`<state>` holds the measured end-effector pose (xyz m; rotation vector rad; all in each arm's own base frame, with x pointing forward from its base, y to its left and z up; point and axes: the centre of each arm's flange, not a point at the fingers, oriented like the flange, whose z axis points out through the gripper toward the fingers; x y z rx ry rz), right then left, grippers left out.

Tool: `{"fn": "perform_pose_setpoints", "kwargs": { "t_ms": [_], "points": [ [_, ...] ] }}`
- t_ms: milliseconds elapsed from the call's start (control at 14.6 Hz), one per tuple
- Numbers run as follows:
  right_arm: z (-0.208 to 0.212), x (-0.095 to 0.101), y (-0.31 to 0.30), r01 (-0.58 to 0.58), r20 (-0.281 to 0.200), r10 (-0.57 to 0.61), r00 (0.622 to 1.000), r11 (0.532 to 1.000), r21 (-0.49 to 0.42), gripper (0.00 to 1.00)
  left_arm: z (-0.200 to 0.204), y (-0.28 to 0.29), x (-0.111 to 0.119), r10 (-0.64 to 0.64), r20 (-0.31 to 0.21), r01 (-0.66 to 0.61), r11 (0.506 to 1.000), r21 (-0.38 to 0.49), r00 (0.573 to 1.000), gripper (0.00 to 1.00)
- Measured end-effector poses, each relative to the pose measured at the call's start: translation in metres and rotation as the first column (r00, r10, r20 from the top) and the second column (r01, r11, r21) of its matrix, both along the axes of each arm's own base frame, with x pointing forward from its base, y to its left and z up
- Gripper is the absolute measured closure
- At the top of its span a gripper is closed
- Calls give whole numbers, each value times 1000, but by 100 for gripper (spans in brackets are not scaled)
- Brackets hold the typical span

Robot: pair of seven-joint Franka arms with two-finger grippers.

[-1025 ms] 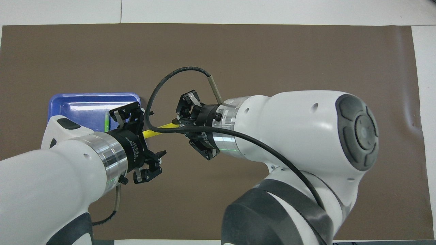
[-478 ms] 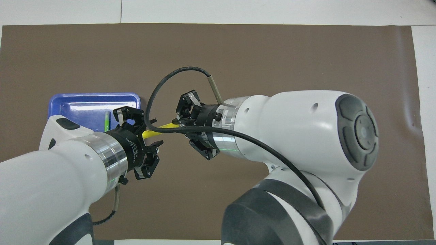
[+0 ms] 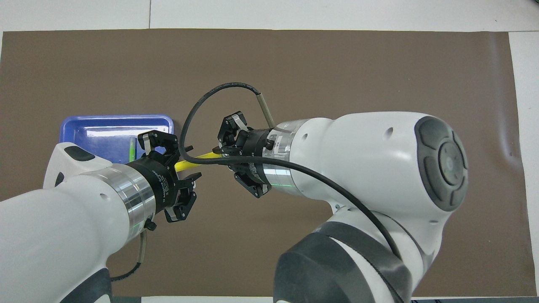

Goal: Right arm passes pens to left for tray arrangement
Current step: 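Lower the yellow pen into the tray while the right gripper withdraws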

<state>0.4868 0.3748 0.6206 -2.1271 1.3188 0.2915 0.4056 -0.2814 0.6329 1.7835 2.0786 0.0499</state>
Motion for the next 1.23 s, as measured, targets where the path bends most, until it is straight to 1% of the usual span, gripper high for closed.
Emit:
{"fn": "perform_pose_setpoints", "kwargs": {
  "t_ms": [68,137,205,273,615,683,752,957,1093,1161,1230],
  "points": [
    [0,0,0,0,0,0,1000,1000,0,83,0,0,0,0,0,0,1000,0,1000,55],
    [0,0,0,0,0,0,1000,1000,0,83,0,0,0,0,0,0,1000,0,1000,65],
    [0,0,0,1,0,-1,1000,1000,0,83,0,0,0,0,0,0,1000,1,1000,78],
    [0,0,0,1,1,-1,1000,1000,1,83,0,0,0,1,0,-1,1000,1,1000,83],
    [0,0,0,-1,3,1,1000,1000,2,83,0,1,1,4,0,-4,1000,0,1000,83],
    [0,1,0,-7,9,7,1000,1000,-2,78,0,2,1,6,0,-6,1000,1,1000,83],
    [-1,3,-2,-11,19,11,1000,1000,-10,69,0,4,3,12,1,-12,1000,2,1000,83],
    [-4,14,-18,-13,70,19,997,997,-79,33,0,11,7,26,1,-26,1000,3,1000,83],
    [-14,23,-33,-64,98,79,992,986,-151,14,0,16,10,35,4,-35,999,6,999,83],
    [-23,29,-47,-113,105,135,985,974,-196,4,0,21,13,28,8,-28,1000,14,1000,83],
    [-33,36,-62,-164,110,194,975,958,-236,0,0,28,17,11,15,-12,1000,25,1000,83]
  ]
}}
